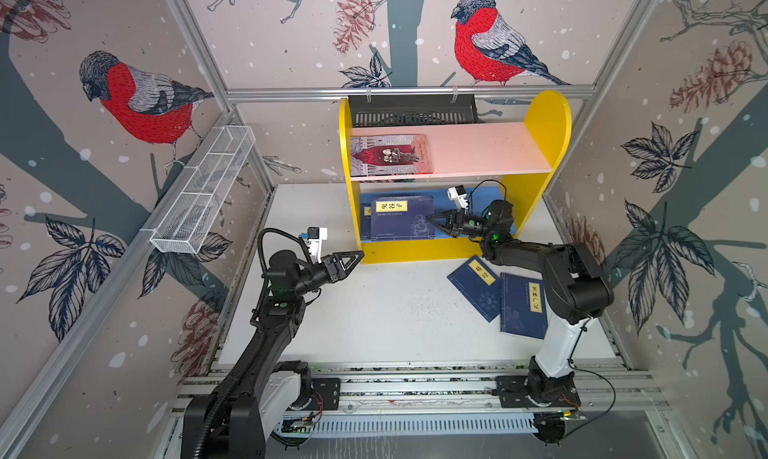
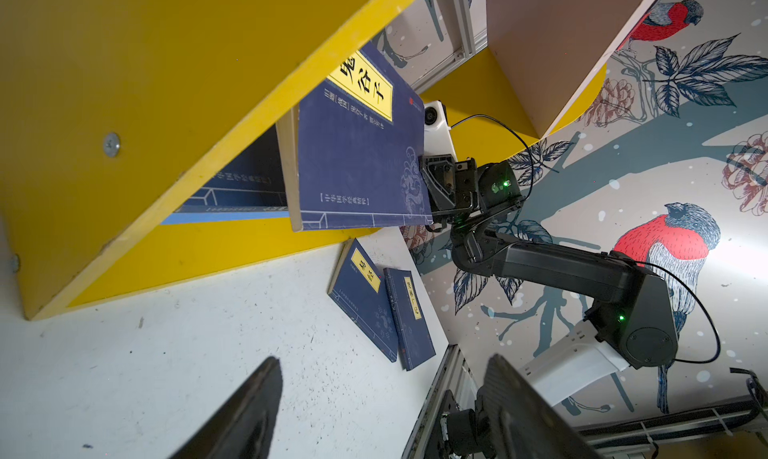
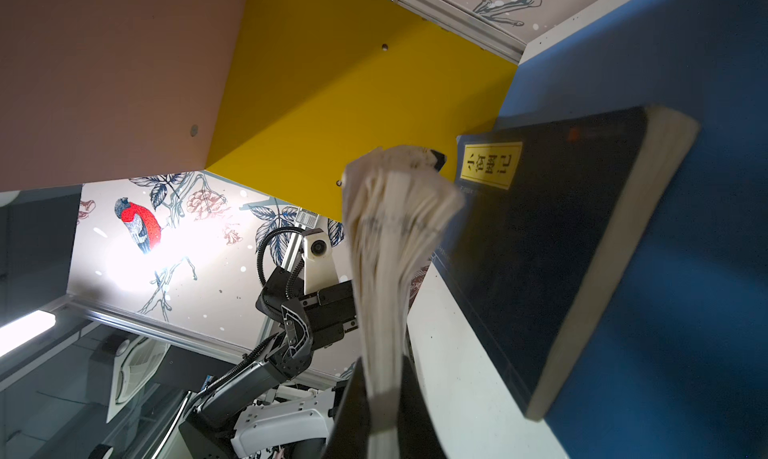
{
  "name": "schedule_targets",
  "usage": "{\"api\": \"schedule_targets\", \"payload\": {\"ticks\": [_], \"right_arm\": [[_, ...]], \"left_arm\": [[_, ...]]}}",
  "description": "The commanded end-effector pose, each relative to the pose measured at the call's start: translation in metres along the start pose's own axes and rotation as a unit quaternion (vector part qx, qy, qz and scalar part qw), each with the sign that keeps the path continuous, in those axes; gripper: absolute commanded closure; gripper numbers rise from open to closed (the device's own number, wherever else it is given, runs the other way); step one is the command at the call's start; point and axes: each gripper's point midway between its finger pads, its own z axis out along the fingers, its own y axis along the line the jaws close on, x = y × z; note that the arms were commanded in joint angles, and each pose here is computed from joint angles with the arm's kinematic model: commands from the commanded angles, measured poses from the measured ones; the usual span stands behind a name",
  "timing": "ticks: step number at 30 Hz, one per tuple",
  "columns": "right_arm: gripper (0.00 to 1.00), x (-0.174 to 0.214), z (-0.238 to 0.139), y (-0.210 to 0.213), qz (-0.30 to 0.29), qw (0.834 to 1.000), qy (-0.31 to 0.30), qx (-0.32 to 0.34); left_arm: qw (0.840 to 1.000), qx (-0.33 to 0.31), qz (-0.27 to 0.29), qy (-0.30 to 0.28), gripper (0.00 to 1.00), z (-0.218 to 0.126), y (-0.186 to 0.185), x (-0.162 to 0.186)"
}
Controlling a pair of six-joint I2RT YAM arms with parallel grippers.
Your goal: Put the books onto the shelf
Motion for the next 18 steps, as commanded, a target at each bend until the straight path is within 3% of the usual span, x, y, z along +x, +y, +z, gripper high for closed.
{"api": "schedule_targets", "payload": {"ticks": [1, 8, 18], "right_arm": [[0.98, -0.005, 0.004, 0.011, -0.022, 1.000, 0.002, -0.022], [0.98, -0.012, 0.014, -0.016, -0.024, 0.999, -0.002, 0.033], [0.98, -0.020, 0.021, -0.024, -0.024, 0.999, -0.003, 0.049]], "left_arm": [[1.000, 0.002, 0.013, -0.001, 0.23, -0.001, -0.001, -0.001], [1.000, 0.002, 0.014, -0.002, 0.23, -0.001, -0.002, 0.000], [1.000, 0.004, 0.016, -0.001, 0.23, -0.002, -0.002, 0.001]]}}
